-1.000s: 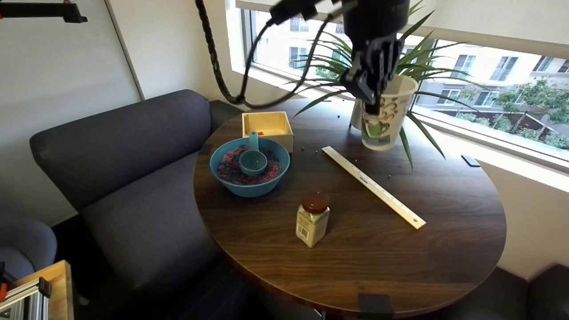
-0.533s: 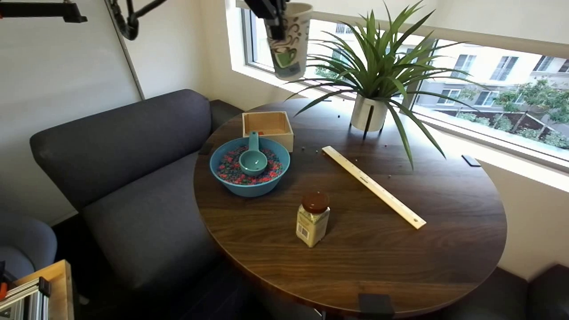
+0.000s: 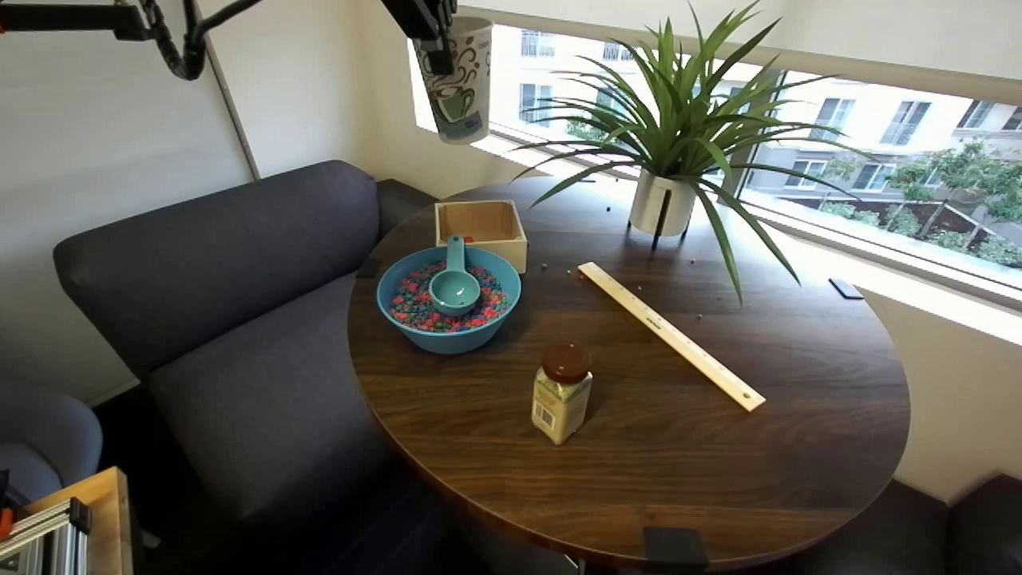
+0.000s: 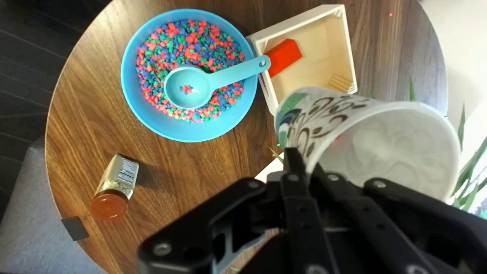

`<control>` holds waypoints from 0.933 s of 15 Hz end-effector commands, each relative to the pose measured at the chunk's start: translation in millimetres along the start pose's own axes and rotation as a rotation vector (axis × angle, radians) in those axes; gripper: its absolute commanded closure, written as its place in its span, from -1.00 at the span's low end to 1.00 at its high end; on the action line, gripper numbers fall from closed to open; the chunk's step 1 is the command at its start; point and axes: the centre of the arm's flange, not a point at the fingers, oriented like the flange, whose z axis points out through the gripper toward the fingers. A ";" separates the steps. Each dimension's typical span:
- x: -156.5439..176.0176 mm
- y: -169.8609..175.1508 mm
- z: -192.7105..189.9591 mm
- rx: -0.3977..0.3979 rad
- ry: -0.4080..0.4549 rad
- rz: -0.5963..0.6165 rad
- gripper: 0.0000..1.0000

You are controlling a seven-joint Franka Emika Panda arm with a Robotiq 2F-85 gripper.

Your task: Remove the glass container from the wooden box, put it on the table and put the paper cup in the wooden box

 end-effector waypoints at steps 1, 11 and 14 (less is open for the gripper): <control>-27.5 -21.1 30.2 0.037 -0.021 -0.063 0.98; -64.0 -66.1 126.3 -0.112 -0.028 -0.172 0.98; -48.9 -71.5 152.5 -0.111 -0.066 -0.138 0.98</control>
